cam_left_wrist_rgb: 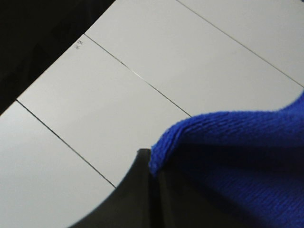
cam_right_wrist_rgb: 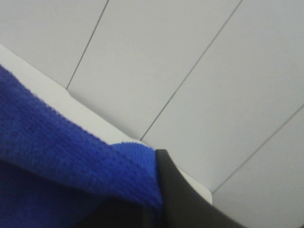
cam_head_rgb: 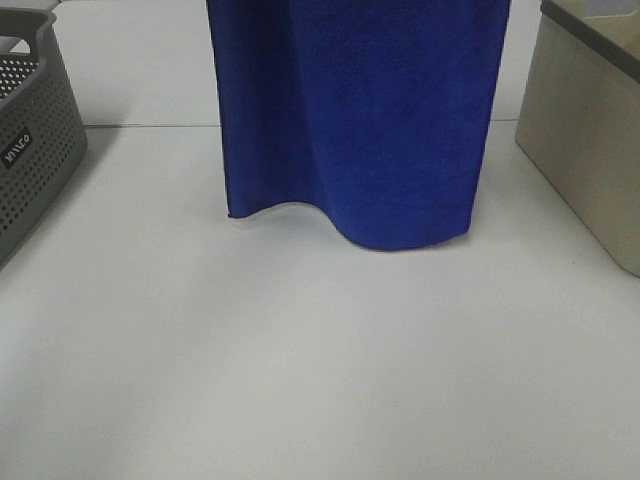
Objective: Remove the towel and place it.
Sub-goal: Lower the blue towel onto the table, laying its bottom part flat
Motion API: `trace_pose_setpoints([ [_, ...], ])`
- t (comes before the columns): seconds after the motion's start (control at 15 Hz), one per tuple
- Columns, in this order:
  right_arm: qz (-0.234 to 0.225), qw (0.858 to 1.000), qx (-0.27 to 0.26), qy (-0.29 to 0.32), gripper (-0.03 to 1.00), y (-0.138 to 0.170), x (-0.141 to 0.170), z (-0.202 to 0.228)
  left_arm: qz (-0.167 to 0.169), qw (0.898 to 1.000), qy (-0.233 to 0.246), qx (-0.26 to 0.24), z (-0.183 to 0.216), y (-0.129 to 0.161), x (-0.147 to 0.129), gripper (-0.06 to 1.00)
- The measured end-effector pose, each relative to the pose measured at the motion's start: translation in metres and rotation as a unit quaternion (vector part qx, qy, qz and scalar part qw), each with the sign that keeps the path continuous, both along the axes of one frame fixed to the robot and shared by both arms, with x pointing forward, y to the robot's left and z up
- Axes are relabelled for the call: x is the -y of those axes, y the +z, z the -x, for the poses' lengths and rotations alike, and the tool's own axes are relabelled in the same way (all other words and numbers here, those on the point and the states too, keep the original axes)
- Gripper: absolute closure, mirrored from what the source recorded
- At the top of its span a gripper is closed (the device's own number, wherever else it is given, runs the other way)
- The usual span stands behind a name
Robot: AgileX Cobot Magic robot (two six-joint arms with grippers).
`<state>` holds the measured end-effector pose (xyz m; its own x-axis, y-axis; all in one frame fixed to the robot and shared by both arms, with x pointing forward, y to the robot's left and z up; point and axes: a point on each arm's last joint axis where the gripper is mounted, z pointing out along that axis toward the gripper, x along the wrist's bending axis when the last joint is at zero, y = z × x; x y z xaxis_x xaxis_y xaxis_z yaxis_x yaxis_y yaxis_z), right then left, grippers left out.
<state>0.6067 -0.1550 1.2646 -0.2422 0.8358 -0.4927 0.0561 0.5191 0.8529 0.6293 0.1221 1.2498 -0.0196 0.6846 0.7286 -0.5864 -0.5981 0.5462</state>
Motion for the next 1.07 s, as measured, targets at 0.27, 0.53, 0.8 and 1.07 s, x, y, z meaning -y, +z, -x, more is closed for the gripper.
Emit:
trace_pose_setpoints([
  [0.27, -0.014, 0.995, 0.077, 0.062, 0.95, -0.032, -0.032, -0.047, 0.053, 0.997, 0.022, 0.059, -0.048, -0.025, -0.017, 0.94],
  [0.53, -0.048, 0.988, 0.132, 0.055, 0.95, -0.046, -0.028, -0.102, 0.083, 0.99, 0.043, 0.107, -0.107, -0.041, -0.03, 0.94],
  [0.8, -0.08, 0.983, 0.155, 0.05, 0.95, -0.061, -0.017, -0.13, 0.109, 0.985, 0.034, 0.131, -0.136, -0.051, -0.033, 0.94],
  [1.07, -0.086, 0.984, 0.146, 0.048, 0.95, -0.072, -0.016, -0.137, 0.121, 0.988, 0.022, 0.097, -0.144, -0.063, -0.032, 0.94],
])
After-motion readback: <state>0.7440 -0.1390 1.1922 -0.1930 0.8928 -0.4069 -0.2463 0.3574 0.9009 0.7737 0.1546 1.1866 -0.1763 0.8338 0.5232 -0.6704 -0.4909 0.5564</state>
